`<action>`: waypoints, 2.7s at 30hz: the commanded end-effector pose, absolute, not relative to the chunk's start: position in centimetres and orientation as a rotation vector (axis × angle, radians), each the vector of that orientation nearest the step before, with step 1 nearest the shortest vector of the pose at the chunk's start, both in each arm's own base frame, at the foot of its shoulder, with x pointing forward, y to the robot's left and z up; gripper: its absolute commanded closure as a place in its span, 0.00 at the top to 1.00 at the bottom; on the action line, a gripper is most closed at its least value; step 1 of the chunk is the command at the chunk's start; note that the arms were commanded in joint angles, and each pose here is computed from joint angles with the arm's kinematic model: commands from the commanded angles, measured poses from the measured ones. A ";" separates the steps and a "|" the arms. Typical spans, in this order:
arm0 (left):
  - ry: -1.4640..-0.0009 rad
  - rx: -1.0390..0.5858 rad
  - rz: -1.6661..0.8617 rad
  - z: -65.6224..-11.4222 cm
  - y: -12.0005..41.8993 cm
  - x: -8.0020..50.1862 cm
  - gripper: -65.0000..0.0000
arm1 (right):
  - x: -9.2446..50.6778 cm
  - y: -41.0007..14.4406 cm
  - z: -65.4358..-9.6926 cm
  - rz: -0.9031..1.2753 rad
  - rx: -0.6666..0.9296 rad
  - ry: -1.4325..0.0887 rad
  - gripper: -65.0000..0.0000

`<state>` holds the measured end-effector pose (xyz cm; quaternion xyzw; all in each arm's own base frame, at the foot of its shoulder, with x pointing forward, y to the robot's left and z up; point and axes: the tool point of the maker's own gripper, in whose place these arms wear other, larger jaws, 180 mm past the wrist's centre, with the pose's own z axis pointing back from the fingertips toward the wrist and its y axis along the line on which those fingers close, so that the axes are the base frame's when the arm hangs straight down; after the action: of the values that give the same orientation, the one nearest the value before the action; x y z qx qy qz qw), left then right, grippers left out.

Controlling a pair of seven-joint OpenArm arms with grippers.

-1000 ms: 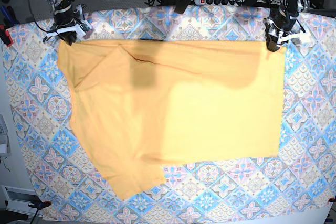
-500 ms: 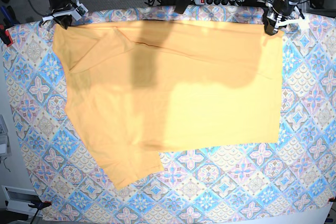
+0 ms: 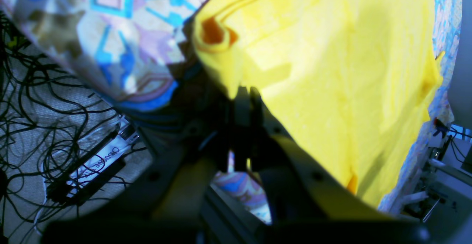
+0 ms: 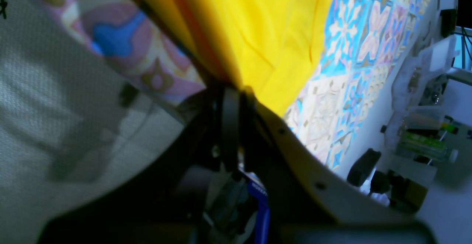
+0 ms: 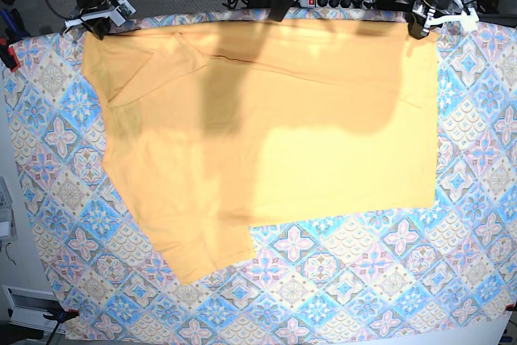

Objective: Fold the T-shirt properly
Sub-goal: 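Drag the held shirt edge toward the robot base with both grippers, then release the edge and move both grippers down the shirt sides to grasp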

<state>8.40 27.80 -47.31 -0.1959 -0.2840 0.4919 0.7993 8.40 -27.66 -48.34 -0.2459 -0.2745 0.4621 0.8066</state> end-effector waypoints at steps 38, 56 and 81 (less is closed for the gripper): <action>-0.634 -0.384 1.038 -46.1 29.6 6.2 0.25 | 8.2 -35.6 -44.1 0.871 -0.799 -0.567 0.20; -0.813 -0.459 0.954 -41.0 29.9 11.2 0.25 | 11.6 -35.7 -41.5 0.832 -0.900 -0.681 0.20; -1.081 -0.311 0.724 -34.4 33.3 28.9 0.26 | 28.9 -23.9 -38.7 0.775 -0.651 -1.004 0.20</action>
<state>28.39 32.61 -35.57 -0.1509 -0.4845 0.3431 0.7904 27.97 -23.72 -40.09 -0.2881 -0.4411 0.3581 0.7708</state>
